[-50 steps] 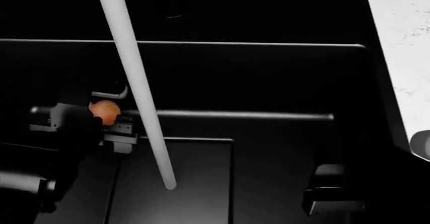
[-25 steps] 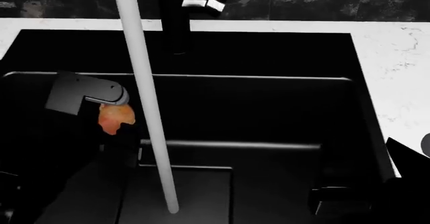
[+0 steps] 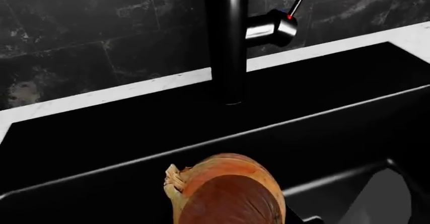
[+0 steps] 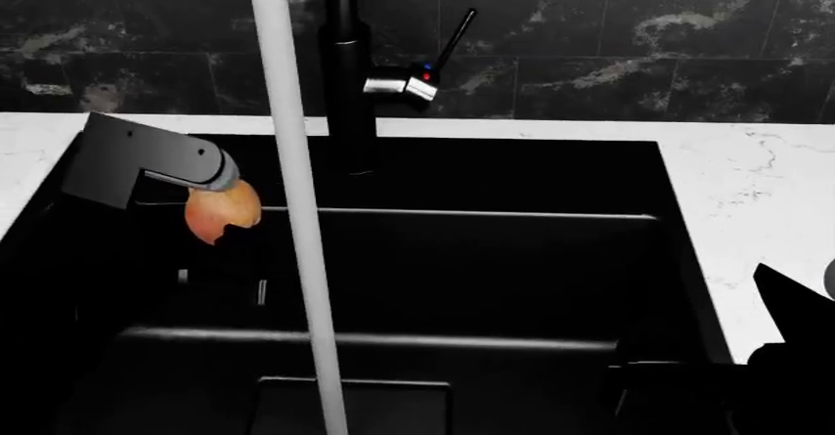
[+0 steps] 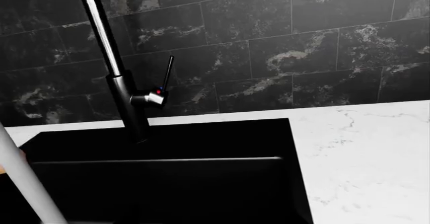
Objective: Pick the broccolis and asparaguss from the sink and place them in one bowl. Place the onion in the other bowl. Then turn off the sink faucet.
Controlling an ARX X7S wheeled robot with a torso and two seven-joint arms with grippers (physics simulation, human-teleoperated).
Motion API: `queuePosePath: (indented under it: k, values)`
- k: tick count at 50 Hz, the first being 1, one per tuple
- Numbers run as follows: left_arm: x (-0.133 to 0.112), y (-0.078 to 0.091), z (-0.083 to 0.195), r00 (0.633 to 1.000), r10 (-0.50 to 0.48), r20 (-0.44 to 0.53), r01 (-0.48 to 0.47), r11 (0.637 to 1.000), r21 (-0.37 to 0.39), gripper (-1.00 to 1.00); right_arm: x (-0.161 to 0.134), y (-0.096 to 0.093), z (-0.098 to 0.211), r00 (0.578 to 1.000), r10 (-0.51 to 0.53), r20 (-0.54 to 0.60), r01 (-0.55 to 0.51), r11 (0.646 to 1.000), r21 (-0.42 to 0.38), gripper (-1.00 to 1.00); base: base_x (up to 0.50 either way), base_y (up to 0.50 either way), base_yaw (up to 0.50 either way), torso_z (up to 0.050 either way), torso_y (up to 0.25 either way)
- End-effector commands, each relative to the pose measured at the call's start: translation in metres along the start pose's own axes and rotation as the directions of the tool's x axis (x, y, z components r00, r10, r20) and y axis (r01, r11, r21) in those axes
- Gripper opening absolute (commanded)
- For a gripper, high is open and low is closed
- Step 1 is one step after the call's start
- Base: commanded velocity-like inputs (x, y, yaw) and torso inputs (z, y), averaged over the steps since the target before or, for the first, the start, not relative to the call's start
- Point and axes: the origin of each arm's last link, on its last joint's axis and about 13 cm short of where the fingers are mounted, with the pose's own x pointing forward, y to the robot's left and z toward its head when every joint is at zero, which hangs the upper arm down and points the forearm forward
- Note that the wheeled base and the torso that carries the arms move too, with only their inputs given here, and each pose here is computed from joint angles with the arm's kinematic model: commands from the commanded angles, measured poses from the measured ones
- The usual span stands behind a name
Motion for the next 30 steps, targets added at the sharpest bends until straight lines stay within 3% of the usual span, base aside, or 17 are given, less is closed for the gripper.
queuePosePath:
  k: [1, 3, 5, 8, 13, 22, 25, 30]
  values:
    - [-0.010, 0.002, 0.008, 0.998, -0.013, 0.061, 0.012, 1.000, 0.007, -1.00, -0.001, 0.001, 0.001, 1.000, 0.010, 0.011, -0.010, 1.000, -0.005, 1.00, 0.00, 0.00, 0.00, 0.000, 0.000]
    - [-0.016, 0.003, 0.013, 0.993, -0.042, 0.106, 0.040, 0.999, 0.018, -1.00, 0.001, 0.002, 0.002, 1.000, 0.017, 0.022, -0.017, 1.000, -0.009, 1.00, 0.00, 0.00, 0.00, 0.000, 0.000]
    - [-0.023, 0.006, 0.015, 0.986, -0.031, 0.165, 0.013, 0.994, 0.106, -1.00, 0.002, 0.001, 0.003, 0.999, 0.015, 0.033, -0.014, 1.000, -0.013, 1.00, 0.00, 0.00, 0.00, 0.000, 0.000]
    - [-0.029, 0.008, 0.015, 0.984, -0.034, 0.176, 0.017, 0.995, 0.094, -1.00, 0.004, 0.002, 0.004, 0.997, 0.044, 0.065, -0.043, 0.999, -0.023, 1.00, 0.00, 0.00, 0.00, 0.000, 0.000]
    - [-0.038, 0.015, 0.014, 0.967, -0.022, 0.256, -0.026, 0.983, 0.180, -1.00, 0.006, 0.004, 0.007, 0.997, 0.050, 0.066, -0.047, 0.998, -0.048, 1.00, 0.00, 0.00, 0.00, 0.000, 0.000]
    - [-0.060, 0.039, 0.019, 0.965, -0.018, 0.262, -0.038, 0.977, 0.208, -1.00, 0.003, 0.005, 0.011, 0.997, 0.045, 0.064, -0.041, 0.997, -0.068, 1.00, 0.00, 0.00, 0.00, 0.000, 0.000]
    - [-0.065, 0.039, 0.018, 0.970, -0.049, 0.239, 0.012, 0.988, 0.152, -1.00, 0.003, 0.006, 0.013, 0.997, 0.043, 0.065, -0.039, 0.997, -0.071, 1.00, 0.00, 0.00, 0.00, 0.000, 0.000]
    - [-0.072, 0.052, 0.021, 0.963, -0.019, 0.268, -0.014, 0.992, 0.123, -1.00, 0.000, 0.007, 0.013, 0.998, 0.038, 0.053, -0.035, 0.997, -0.065, 1.00, 0.00, 0.00, 0.00, 0.000, 0.000]
